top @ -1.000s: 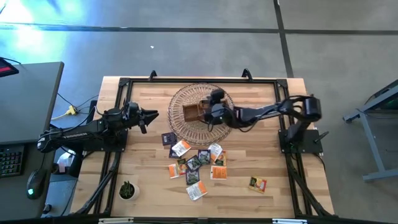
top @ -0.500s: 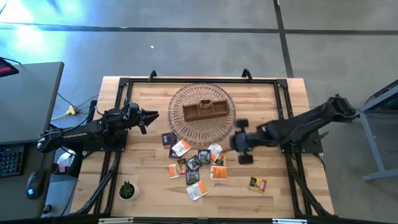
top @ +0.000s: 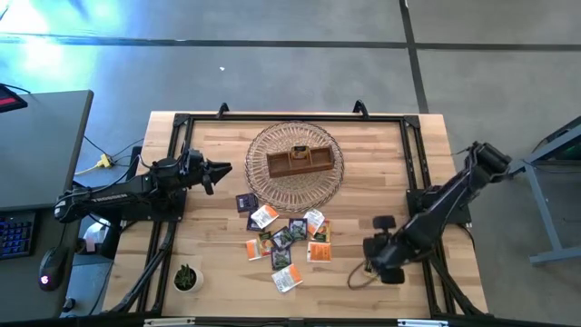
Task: Pick & Place Tea
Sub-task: Put the orange tea bag into the middle section of the wooden organizer
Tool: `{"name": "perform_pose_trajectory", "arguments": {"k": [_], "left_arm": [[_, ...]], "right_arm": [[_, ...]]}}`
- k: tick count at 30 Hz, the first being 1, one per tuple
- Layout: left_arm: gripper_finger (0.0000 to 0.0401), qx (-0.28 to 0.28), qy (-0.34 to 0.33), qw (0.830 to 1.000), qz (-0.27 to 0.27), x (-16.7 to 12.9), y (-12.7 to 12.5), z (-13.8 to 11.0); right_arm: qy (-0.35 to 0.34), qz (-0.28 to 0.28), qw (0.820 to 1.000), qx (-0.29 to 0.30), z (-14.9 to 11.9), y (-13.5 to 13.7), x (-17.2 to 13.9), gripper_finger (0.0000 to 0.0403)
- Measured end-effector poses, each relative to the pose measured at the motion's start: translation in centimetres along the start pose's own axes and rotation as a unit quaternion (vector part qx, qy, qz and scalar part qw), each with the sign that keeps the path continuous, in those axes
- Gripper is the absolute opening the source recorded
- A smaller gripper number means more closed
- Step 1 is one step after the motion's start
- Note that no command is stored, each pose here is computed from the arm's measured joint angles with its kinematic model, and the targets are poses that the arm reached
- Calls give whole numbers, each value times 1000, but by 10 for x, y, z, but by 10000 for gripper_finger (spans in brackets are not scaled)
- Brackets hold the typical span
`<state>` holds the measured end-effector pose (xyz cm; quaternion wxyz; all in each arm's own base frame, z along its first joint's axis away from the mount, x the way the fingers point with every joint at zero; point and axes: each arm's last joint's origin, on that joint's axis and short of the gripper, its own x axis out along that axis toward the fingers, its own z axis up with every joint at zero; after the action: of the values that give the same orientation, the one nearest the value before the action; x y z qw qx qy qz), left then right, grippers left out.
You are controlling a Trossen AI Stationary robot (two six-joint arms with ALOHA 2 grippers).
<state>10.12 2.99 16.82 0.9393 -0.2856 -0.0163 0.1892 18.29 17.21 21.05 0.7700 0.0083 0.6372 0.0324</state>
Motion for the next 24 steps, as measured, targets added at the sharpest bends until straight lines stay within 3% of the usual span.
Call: {"name": "perform_pose_trajectory", "arguments": {"k": [12,17,24], "left_arm": [[101,0,10,1000,-7,0,0,-1],[101,0,10,1000,-8,0,0,-1],[101,0,11,1000,-8,0,0,-1]], "right_arm": [[42,-13,994,-103,10,15,48,105],[43,21,991,-127,22,8,51,118],[54,54,974,-215,23,6,51,143]]}}
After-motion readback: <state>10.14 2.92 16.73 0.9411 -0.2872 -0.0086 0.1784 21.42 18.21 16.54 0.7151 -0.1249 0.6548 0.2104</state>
